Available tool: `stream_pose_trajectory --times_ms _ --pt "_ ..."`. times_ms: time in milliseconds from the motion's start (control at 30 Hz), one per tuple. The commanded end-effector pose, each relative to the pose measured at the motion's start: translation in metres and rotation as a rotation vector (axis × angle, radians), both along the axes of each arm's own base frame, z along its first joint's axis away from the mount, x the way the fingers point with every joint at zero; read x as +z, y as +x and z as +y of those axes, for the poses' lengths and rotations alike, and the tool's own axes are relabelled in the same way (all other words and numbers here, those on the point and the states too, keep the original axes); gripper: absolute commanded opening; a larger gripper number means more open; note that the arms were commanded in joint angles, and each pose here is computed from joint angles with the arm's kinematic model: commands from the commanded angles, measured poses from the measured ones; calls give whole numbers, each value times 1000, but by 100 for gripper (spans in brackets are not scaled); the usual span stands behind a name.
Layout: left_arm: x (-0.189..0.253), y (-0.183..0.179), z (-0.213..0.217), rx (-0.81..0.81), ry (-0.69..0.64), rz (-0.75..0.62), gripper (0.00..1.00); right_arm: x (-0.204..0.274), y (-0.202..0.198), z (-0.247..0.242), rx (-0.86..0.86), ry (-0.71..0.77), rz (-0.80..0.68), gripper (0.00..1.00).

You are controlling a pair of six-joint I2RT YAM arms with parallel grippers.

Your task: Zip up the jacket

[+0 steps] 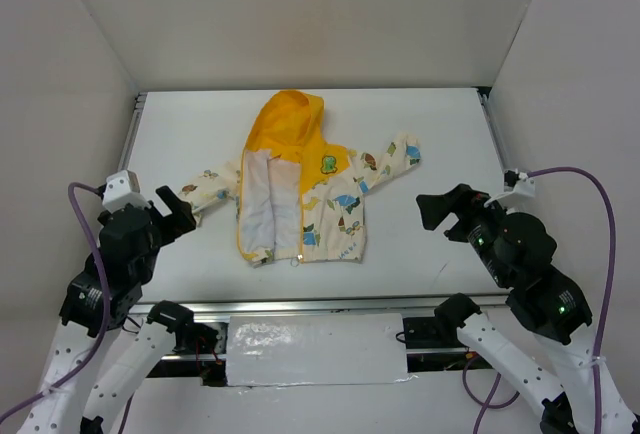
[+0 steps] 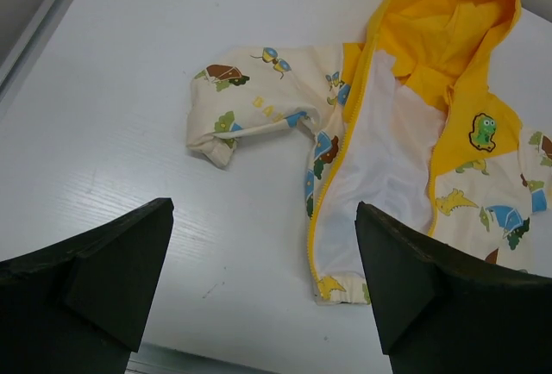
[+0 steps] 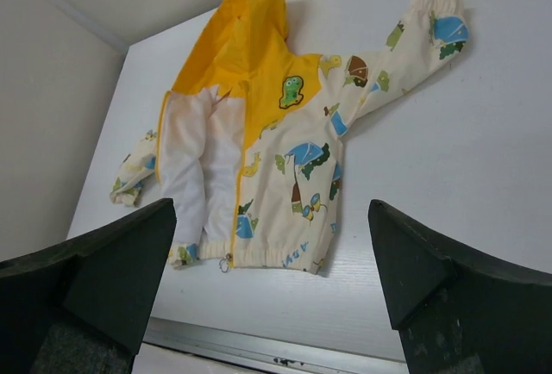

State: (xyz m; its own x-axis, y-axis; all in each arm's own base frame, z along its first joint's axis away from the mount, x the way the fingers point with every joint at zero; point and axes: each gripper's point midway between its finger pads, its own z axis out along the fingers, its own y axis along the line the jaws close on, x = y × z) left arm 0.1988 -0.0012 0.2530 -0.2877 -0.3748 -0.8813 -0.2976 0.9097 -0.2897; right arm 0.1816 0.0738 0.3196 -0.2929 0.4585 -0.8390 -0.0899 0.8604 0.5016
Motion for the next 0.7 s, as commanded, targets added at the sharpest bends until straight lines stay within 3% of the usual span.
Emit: stream_pose_trajectory --times_ms 0,133,233,400,600,667 --pt "13 9 -4 -14 -3 -37 99 9 -2 -5 -16 -5 -23 100" --pt "9 11 -11 -31 -35 -20 100 12 -5 7 59 -1 -42 100" --pt "-7 15 -34 -86 -150 25 99 14 -8 30 187 3 -55 100" --pt "-87 26 -70 -123 -290 252 96 6 -12 60 343 21 -17 100" --pt "-143 39 -85 -132 -319 361 95 -8 -13 77 424 44 8 100" --pt "-154 41 -90 -146 -337 369 88 -13 -13 79 433 50 15 100"
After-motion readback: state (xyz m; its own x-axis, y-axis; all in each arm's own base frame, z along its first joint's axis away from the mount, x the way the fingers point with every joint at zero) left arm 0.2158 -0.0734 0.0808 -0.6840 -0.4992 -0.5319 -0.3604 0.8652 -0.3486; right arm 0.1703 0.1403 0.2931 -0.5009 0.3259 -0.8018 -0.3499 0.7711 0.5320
